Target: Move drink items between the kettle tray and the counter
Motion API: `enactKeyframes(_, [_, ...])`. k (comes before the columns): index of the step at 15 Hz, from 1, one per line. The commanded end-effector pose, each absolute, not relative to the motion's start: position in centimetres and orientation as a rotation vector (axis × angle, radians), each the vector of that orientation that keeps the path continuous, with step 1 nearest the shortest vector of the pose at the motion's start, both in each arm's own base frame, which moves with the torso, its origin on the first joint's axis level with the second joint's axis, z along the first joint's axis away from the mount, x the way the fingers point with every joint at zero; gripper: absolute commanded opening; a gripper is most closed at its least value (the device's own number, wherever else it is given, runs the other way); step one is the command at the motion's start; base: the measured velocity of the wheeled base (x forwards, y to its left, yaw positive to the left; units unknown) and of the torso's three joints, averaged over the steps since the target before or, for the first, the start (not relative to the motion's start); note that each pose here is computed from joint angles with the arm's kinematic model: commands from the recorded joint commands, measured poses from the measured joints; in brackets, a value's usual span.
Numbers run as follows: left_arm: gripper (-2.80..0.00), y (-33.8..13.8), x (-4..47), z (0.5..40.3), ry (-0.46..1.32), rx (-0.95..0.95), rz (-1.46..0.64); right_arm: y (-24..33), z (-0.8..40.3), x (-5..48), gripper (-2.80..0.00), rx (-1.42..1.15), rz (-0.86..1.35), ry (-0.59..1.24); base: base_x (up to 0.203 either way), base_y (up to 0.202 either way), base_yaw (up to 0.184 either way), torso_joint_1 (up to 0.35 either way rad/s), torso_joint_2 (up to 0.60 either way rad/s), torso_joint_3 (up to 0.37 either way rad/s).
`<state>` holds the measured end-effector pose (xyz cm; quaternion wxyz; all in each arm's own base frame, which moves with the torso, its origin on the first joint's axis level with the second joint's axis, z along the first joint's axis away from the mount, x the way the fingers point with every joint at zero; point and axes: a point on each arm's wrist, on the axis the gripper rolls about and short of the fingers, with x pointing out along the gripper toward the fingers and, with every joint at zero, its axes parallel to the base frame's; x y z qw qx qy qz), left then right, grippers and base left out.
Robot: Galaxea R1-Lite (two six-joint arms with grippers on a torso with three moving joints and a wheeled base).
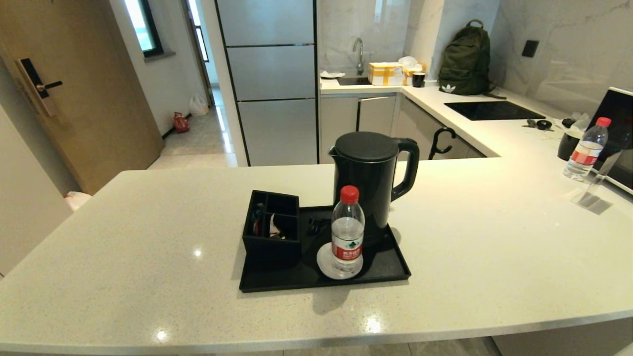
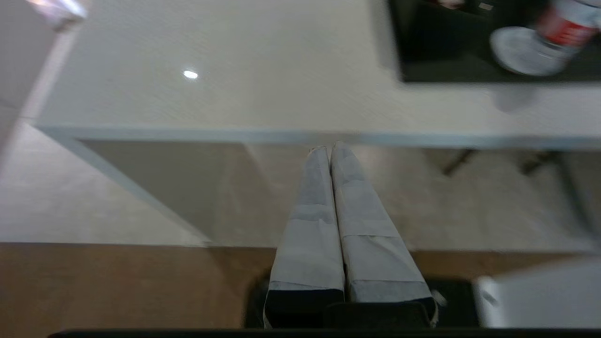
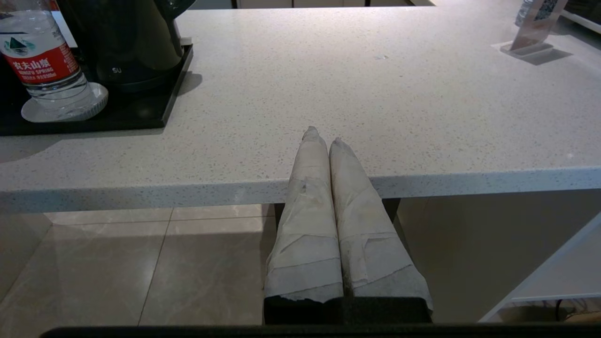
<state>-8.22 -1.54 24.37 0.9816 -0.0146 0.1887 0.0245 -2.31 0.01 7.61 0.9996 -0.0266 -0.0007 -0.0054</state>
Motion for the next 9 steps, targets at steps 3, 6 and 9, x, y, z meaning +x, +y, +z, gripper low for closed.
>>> enactKeyframes(3, [-2.8,-0.3,-12.5,21.7,0.381,-0.11,-0.093,0.0,7.6,-2.3,-2.8,-0.054,-0.012,0.0,0.0,0.0,0.0,0.0,0.0,0.0])
enactKeyframes(6, [-2.8,-0.3,-14.3,16.5,0.286,-0.059,-0.128,0.0,7.6,-2.3,-2.8,-0.054,-0.012,-0.001,0.0,0.0,0.0,0.0,0.0,0.0])
enactKeyframes(9, [-2.8,-0.2,-11.5,14.3,0.257,-0.039,-0.11,0.0,7.6,-2.3,-2.8,-0.054,-0.012,-0.001,0.0,0.0,0.0,0.0,0.0,0.0])
